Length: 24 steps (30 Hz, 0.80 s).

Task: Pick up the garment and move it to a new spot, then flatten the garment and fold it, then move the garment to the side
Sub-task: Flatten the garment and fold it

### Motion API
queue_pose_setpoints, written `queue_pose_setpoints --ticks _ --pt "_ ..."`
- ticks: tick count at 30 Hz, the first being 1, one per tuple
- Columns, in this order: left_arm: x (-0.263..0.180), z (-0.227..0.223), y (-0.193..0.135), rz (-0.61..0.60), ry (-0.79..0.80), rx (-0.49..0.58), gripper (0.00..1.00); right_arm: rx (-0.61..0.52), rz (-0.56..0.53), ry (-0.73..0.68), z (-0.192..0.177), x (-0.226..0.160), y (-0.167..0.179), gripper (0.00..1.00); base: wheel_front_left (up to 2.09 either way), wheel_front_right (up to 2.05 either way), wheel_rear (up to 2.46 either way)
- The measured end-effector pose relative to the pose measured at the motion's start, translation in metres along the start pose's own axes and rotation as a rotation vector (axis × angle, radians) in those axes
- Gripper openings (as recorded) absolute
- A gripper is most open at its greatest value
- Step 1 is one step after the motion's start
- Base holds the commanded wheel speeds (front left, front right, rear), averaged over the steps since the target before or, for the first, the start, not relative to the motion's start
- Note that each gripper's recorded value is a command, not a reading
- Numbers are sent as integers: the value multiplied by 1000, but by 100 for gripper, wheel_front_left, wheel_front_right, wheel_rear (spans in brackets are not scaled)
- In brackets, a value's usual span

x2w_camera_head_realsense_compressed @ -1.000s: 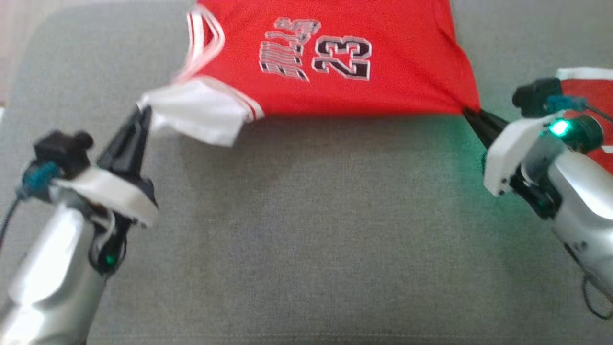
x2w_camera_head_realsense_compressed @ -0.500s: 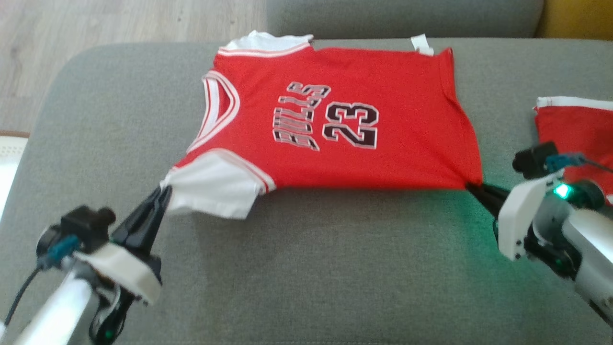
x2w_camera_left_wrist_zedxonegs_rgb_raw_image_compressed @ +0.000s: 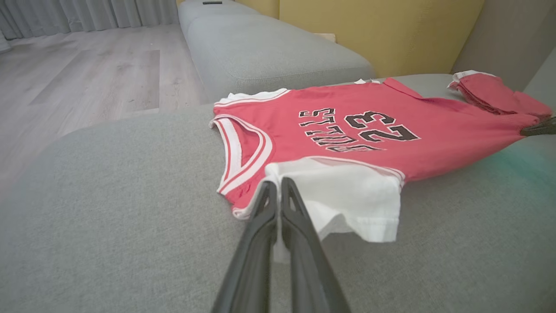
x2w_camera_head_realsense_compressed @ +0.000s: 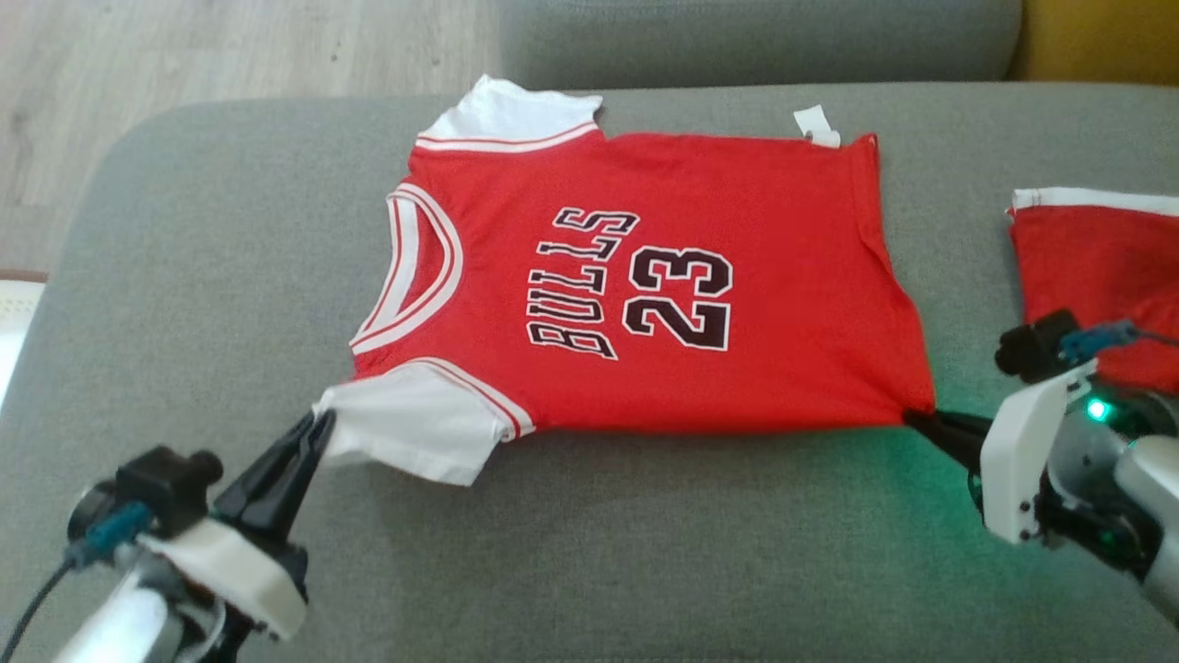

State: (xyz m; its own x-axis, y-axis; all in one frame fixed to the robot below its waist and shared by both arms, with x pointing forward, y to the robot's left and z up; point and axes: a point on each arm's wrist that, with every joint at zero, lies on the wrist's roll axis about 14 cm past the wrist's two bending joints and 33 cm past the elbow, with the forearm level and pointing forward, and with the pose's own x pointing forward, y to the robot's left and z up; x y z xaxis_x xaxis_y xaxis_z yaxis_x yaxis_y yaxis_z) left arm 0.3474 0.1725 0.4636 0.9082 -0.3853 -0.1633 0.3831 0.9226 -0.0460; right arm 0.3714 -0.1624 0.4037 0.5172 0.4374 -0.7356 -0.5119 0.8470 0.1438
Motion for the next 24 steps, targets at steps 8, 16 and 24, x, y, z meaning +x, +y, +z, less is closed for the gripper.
queue_pose_setpoints --ticks 8,16,24 --pt "45 21 17 -17 -18 79 0 42 -25 1 25 9 -22 0 0 0 0" --pt "82 11 24 -47 36 133 0 74 -22 70 19 29 -26 0 0 0 0" --pt "109 12 35 -61 67 208 0 81 -32 69 33 37 -32 0 0 0 0"
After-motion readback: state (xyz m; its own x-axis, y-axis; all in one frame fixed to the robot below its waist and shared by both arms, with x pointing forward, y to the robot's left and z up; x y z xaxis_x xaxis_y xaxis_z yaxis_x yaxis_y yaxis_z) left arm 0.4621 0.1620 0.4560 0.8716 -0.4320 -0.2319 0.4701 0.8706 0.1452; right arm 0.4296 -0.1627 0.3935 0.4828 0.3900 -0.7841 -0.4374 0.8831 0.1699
